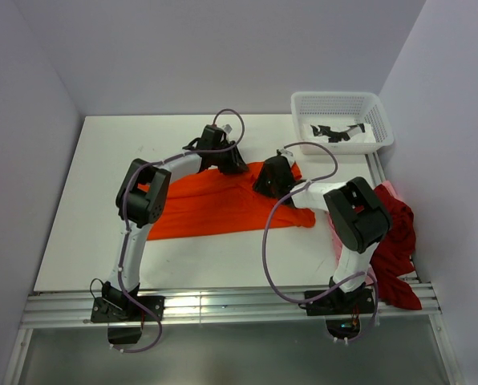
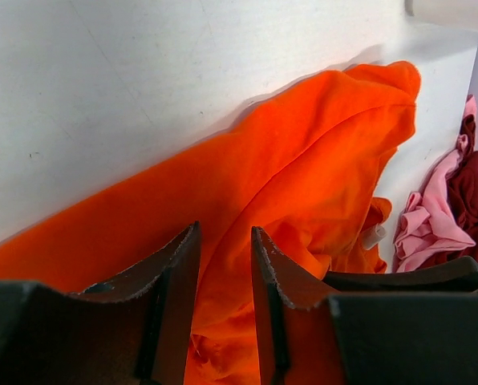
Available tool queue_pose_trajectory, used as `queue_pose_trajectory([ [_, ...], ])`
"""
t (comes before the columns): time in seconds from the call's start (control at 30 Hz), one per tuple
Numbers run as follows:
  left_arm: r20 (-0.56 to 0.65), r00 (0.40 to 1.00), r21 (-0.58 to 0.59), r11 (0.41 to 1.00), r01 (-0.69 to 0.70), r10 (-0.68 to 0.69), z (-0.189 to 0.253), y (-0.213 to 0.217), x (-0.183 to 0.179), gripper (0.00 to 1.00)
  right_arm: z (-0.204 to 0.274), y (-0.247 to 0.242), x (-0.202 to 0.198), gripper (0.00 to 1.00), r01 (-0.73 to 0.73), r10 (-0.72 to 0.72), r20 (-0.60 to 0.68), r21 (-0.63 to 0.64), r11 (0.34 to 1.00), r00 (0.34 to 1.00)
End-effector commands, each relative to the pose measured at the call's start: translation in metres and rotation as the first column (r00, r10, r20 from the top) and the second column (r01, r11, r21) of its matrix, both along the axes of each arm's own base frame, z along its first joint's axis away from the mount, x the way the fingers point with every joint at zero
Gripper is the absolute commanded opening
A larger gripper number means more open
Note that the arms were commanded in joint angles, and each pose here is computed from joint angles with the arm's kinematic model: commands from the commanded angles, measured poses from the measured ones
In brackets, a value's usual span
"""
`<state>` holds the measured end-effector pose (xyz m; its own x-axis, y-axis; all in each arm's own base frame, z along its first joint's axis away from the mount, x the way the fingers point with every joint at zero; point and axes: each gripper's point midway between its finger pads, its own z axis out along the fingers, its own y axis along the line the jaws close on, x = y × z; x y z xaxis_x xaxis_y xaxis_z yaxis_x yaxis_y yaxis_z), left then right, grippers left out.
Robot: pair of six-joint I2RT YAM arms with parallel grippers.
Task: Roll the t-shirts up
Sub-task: Fold the tshirt
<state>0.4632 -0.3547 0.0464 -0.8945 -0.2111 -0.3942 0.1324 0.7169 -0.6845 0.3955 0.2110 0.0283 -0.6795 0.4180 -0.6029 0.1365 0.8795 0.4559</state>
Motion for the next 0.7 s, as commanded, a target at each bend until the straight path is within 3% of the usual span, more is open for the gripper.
queue_pose_trajectory([
  [0.0,0.034,0.999,-0.049,0.998,0.036,-0.034,0.009,-0.013,0.005,0.36,0.016,0.007,0.017,0.42,-0.027,0.025,0.067,0.018,0.999,0.997],
  [0.4,0.017,0.999,-0.031,0.999,0.029,-0.028,-0.001,-0.01,0.003,0.36,0.03,0.012,0.007,0.17,-0.102,0.099,0.097,0.03,0.994,0.99],
  [0.67,0.02,1.0,-0.011,1.0,0.019,-0.019,-0.001,-0.006,0.003,0.36,0.034,0.014,-0.013,0.16,-0.133,0.129,0.098,0.045,0.99,0.987],
])
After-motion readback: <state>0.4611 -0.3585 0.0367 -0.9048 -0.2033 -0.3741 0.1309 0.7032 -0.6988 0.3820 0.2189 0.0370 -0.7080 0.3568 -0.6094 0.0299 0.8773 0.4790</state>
